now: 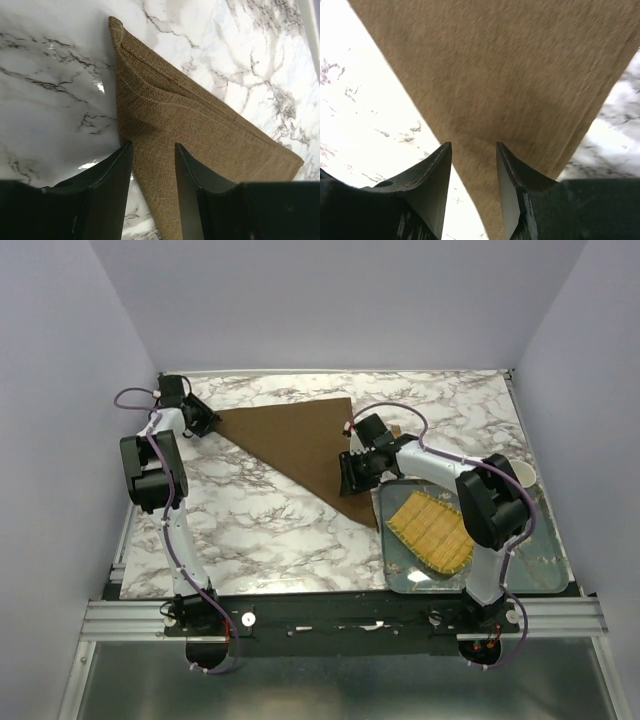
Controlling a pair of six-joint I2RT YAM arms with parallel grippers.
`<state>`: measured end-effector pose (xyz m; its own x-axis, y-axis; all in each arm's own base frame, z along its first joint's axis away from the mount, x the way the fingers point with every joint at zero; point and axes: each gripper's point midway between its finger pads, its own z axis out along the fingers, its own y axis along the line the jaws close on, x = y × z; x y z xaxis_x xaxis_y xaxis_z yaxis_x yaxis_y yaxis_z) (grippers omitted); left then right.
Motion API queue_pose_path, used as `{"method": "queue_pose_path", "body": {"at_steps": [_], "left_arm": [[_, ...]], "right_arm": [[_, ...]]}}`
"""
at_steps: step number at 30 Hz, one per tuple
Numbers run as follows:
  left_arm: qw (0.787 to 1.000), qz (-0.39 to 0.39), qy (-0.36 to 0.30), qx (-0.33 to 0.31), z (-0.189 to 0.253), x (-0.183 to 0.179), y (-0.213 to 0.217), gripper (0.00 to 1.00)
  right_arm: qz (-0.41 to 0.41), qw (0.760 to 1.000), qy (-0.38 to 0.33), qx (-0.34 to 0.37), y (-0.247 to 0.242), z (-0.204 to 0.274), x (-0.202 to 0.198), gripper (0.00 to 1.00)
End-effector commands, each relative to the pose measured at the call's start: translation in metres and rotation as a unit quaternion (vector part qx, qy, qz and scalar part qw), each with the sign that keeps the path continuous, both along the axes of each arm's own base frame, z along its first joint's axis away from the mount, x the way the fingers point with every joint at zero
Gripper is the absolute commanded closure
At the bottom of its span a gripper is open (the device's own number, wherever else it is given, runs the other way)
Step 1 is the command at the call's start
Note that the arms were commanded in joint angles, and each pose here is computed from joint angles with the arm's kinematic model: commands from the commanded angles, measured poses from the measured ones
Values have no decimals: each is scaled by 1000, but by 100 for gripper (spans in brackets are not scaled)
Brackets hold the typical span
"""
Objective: Fold the napkin, place the utensils inside, and roll it up
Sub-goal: Fold the napkin
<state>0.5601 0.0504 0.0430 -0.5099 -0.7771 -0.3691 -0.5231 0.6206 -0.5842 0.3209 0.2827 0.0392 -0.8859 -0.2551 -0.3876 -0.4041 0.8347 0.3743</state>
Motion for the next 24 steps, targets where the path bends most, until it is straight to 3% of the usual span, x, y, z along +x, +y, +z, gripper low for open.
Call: {"method": "queue_pose_path", "body": {"at_steps": [1, 9, 11, 15, 17, 21, 24], "left_arm": [[997, -6, 24, 70, 12, -21, 22, 51], [991, -11, -24, 128, 76, -39, 23, 48], [990, -26, -38, 132, 92, -46, 7, 46], [991, -85, -69, 83, 107, -59, -55, 44], [991, -93, -74, 60, 102, -70, -73, 44], [991, -120, -60, 18, 74, -77, -103, 44], [992, -120, -49, 5, 55, -67, -105, 46]], "right_arm": [[-4, 1000, -22, -14, -1, -4, -9, 52], [17, 1000, -7, -23, 23, -21, -51, 52], [25, 1000, 11, -14, 33, -23, -70, 52], [48, 999, 23, -3, 49, -18, -111, 53], [41, 999, 28, 8, 45, -11, -124, 52], [21, 999, -25, 9, 28, 15, -119, 44], [43, 998, 2, 41, 34, 16, -136, 44]]}}
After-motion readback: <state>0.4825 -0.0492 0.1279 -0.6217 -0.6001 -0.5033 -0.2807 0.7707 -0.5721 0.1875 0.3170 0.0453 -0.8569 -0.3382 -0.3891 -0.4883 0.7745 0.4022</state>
